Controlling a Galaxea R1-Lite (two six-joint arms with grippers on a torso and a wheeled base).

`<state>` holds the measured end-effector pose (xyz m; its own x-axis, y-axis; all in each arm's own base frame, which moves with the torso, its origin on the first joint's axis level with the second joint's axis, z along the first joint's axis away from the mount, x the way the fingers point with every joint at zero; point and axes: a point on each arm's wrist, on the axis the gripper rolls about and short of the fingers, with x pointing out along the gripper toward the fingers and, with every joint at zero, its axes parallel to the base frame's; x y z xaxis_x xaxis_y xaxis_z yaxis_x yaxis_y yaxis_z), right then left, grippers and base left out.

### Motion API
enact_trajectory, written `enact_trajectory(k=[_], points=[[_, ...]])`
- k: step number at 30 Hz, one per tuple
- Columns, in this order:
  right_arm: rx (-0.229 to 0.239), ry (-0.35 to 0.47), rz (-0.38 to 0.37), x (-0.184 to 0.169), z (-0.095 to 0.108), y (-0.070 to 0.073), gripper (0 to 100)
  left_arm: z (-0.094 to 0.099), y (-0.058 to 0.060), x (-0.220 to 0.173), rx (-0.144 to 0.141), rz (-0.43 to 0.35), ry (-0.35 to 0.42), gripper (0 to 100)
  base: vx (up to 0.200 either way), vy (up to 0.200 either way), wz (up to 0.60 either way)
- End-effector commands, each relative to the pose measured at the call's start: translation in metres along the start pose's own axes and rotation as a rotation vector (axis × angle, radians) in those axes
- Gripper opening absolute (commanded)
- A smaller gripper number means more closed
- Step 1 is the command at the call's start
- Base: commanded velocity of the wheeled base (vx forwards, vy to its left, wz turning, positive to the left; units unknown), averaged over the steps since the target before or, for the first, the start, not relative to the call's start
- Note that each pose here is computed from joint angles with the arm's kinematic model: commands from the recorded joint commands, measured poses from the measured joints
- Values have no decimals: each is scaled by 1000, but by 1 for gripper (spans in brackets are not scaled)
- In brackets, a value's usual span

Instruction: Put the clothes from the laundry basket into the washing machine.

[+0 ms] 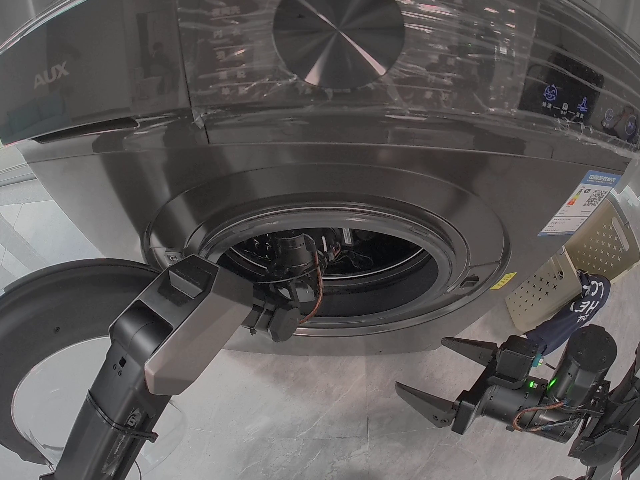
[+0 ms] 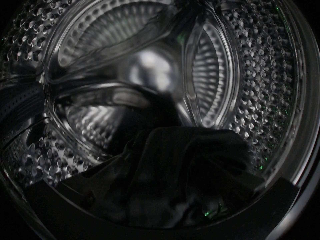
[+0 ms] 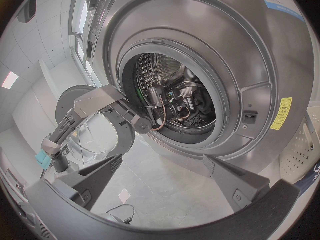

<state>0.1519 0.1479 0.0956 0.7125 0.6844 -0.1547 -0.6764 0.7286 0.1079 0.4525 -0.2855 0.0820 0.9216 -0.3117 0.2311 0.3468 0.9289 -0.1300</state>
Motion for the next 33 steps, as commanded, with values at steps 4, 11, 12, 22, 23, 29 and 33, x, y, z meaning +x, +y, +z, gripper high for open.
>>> enact_trajectory(k=[4, 11, 12, 22, 23, 29, 33], points=[[-2, -2, 0, 1, 0, 0, 100, 26, -31, -66, 15, -75, 206, 100, 0, 0, 0], [-1, -11, 0, 1, 2, 0, 100, 41, -38, -112, 42, -135, 314, 100, 0, 0, 0], [-1, -13, 0, 1, 2, 0, 100, 44, -38, -118, 45, -143, 329, 100, 0, 0, 0], [-2, -13, 2, 1, 2, 0, 100, 58, -39, -117, 18, -171, 275, 100, 0, 0, 0], [-2, -14, 2, 0, 3, 0, 100, 57, -41, -120, 18, -178, 281, 100, 0, 0, 0], [-5, -12, 8, -5, 2, 0, 100, 58, -63, -176, 41, -280, 377, 100, 0, 0, 0], [-9, -6, 24, -10, 2, 1, 100, 67, -64, -214, 51, -335, 414, 100, 0, 0, 0]])
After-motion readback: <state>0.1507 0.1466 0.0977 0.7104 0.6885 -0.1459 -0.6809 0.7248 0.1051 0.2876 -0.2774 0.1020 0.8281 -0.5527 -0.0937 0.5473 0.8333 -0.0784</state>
